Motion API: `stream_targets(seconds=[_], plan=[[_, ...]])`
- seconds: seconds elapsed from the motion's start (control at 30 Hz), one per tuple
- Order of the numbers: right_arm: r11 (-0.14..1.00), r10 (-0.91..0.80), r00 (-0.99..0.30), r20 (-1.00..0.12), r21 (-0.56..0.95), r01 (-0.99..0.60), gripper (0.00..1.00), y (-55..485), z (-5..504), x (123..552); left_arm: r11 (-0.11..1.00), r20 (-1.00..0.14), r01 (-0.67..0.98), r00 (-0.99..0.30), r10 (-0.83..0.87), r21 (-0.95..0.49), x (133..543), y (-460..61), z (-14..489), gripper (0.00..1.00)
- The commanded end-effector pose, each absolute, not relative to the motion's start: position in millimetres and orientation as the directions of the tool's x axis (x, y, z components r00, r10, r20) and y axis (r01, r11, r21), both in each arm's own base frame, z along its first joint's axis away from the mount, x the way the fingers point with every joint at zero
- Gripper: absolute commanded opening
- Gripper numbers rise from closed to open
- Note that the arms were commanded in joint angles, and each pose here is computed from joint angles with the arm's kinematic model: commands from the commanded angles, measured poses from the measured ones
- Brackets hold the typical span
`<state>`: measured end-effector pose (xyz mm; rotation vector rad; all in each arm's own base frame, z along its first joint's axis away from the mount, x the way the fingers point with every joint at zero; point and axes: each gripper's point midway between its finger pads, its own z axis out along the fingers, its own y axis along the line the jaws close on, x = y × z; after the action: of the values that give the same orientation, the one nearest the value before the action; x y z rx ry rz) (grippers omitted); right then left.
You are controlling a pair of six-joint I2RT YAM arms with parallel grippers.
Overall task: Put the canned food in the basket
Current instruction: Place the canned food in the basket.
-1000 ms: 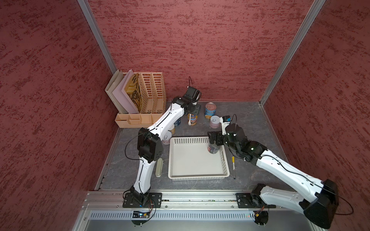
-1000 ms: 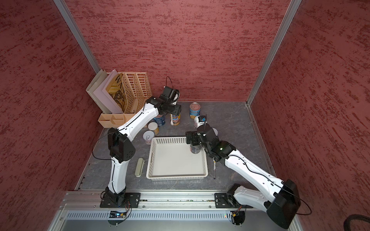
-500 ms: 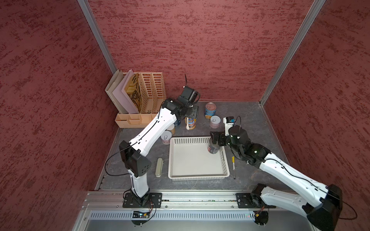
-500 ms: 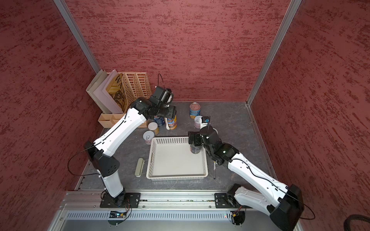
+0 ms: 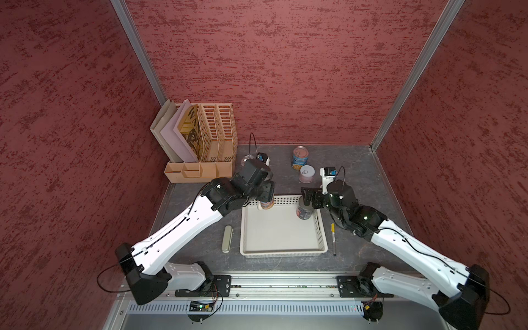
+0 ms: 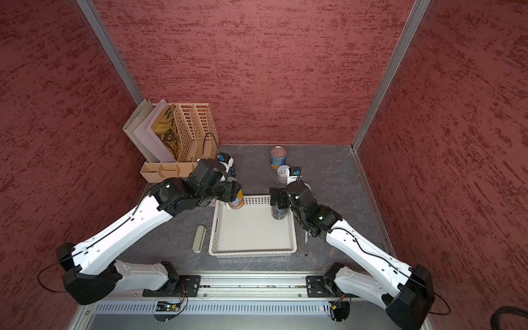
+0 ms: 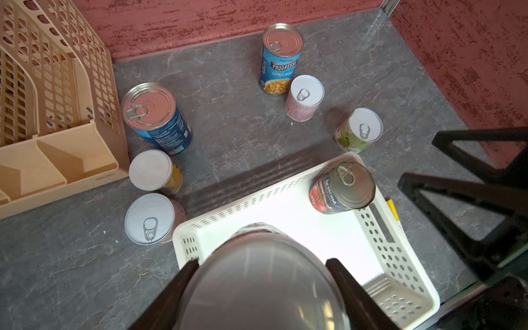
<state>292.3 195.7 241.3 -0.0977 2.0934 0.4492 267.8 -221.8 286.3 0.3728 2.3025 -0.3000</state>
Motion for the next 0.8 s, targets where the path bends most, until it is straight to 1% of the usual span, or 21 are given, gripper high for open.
stream_targets(seconds=[0.0,0.23,0.37,0.6,0.77], plan=[[0.93,0.128,-0.515,-0.847,0.283,-0.235,0.98,195,246,295,0.894,-0.865,0.404,-0.5,0.039,-0.193,274,-238,335,0.09],[0.93,0.127,-0.517,-0.846,0.283,-0.235,0.98,195,245,294,0.909,-0.859,0.391,-0.505,0.079,-0.146,262,-229,293,0.09],[0.931,0.126,-0.516,-0.847,0.28,-0.233,0.98,195,245,295,0.91,-0.859,0.388,-0.506,0.077,-0.148,260,-226,282,0.09],[0.93,0.124,-0.519,-0.846,0.281,-0.236,0.98,196,245,295,0.917,-0.85,0.377,-0.519,0.09,-0.133,269,-230,263,0.09],[0.931,0.124,-0.519,-0.846,0.279,-0.234,0.98,195,245,295,0.935,-0.835,0.331,-0.545,0.078,-0.128,278,-223,251,0.09]])
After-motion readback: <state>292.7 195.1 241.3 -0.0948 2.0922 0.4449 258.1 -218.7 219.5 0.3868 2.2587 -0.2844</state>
